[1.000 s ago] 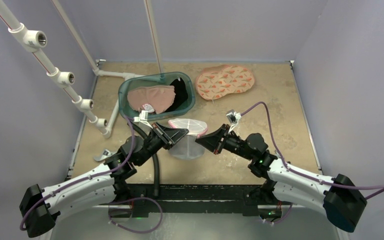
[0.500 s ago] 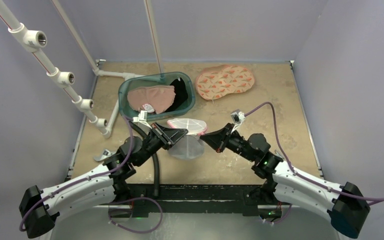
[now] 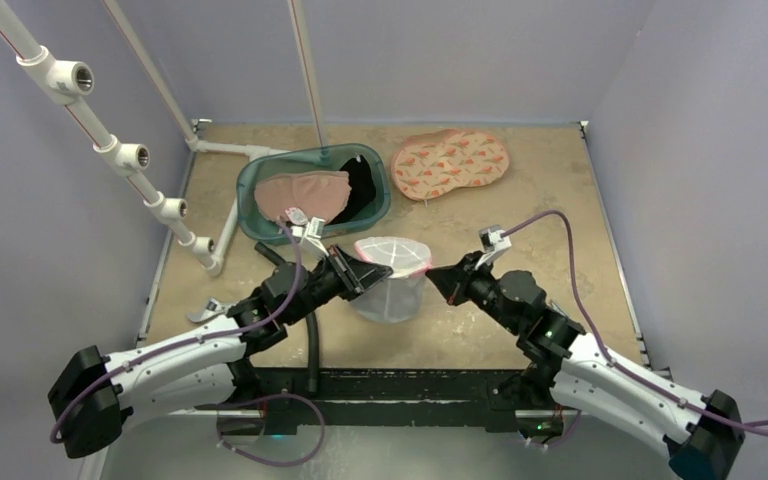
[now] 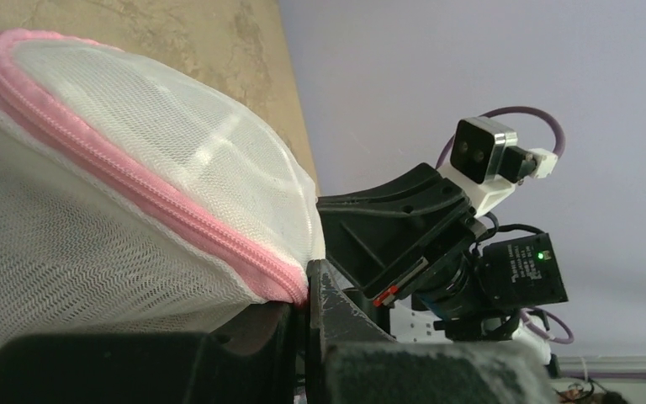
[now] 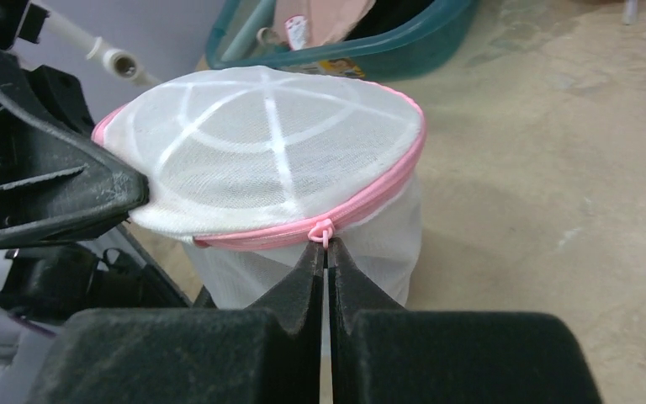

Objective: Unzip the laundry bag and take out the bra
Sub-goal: Unzip the laundry bag at the center of the board.

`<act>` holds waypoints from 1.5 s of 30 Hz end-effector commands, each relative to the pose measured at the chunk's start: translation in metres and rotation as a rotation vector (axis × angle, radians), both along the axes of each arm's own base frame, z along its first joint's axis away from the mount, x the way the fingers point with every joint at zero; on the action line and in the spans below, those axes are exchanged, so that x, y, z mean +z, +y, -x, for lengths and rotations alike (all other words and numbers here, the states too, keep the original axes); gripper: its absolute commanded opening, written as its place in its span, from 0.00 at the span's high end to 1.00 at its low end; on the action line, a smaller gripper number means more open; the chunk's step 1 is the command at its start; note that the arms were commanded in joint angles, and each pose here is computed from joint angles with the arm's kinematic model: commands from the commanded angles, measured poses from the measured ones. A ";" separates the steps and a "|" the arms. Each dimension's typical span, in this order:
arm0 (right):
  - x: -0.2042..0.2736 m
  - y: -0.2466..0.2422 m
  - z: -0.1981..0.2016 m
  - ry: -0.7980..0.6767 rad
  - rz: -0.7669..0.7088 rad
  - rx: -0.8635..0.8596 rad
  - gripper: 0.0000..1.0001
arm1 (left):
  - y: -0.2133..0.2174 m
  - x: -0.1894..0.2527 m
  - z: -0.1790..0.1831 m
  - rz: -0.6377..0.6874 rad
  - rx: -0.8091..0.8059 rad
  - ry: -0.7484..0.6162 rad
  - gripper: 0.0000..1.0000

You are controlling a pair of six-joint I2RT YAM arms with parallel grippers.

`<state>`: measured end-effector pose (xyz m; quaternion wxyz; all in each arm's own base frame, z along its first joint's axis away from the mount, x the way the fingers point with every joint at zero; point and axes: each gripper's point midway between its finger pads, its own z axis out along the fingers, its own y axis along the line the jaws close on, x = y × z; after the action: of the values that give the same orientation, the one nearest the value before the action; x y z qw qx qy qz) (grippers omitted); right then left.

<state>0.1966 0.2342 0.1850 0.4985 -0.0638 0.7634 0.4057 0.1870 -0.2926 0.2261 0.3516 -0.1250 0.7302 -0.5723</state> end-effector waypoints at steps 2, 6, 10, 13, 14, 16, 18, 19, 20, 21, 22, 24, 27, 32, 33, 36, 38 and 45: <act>-0.005 -0.040 -0.014 0.005 0.057 -0.206 1.00 | -0.028 0.048 0.004 0.050 -0.138 -0.212 1.00; 0.003 -0.050 -0.016 -0.046 0.065 -0.237 1.00 | -0.046 0.043 -0.009 0.002 -0.230 -0.316 1.00; 0.010 -0.046 -0.010 -0.100 0.045 -0.186 1.00 | -0.052 0.032 -0.028 -0.083 -0.305 -0.392 1.00; -0.004 -0.040 -0.006 -0.094 0.059 -0.146 1.00 | -0.047 0.005 -0.041 -0.156 -0.273 -0.377 0.93; -0.012 -0.039 -0.006 -0.085 0.069 -0.136 1.00 | -0.043 -0.009 -0.044 -0.177 -0.249 -0.344 0.82; -0.025 -0.035 -0.005 -0.067 0.077 -0.121 1.00 | -0.032 -0.035 -0.048 -0.179 -0.191 -0.264 0.55; -0.032 -0.033 -0.004 -0.052 0.077 -0.116 1.00 | -0.021 -0.050 -0.042 -0.116 -0.141 -0.191 0.39; -0.035 -0.032 -0.004 -0.047 0.077 -0.113 1.00 | -0.016 -0.054 -0.038 -0.072 -0.123 -0.159 0.33; -0.036 -0.031 -0.004 -0.045 0.076 -0.108 1.00 | -0.010 -0.055 -0.035 -0.032 -0.102 -0.137 0.31; -0.036 -0.031 -0.004 -0.045 0.075 -0.106 1.00 | -0.006 -0.056 -0.031 0.004 -0.085 -0.114 0.30; -0.036 -0.030 -0.004 -0.045 0.077 -0.103 1.00 | -0.002 -0.057 -0.027 0.028 -0.069 -0.086 0.29; -0.036 -0.030 -0.003 -0.047 0.079 -0.098 1.00 | 0.002 -0.056 -0.020 0.059 -0.035 -0.047 0.28; -0.035 -0.029 -0.004 -0.051 0.082 -0.093 1.00 | -0.011 -0.045 -0.007 0.032 -0.003 -0.031 0.27; -0.033 -0.026 -0.003 -0.054 0.081 -0.077 1.00 | -0.030 -0.014 -0.012 0.041 0.055 -0.013 0.26; -0.033 -0.025 -0.002 -0.053 0.081 -0.072 1.00 | -0.033 -0.012 -0.016 0.024 0.067 -0.012 0.27; -0.036 -0.022 -0.002 -0.048 0.089 -0.054 1.00 | -0.042 -0.027 -0.027 -0.023 0.099 0.047 0.27; -0.036 -0.019 -0.001 -0.046 0.088 -0.042 1.00 | -0.046 -0.041 -0.031 -0.027 0.116 0.094 0.27; -0.029 -0.016 -0.002 -0.056 0.095 -0.028 1.00 | -0.054 -0.063 -0.023 -0.035 0.099 0.190 0.27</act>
<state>0.1936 0.2099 0.1241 0.4961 -0.0773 0.7954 0.3394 0.2121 -0.3443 0.1565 0.3261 -0.1772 0.7710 -0.5175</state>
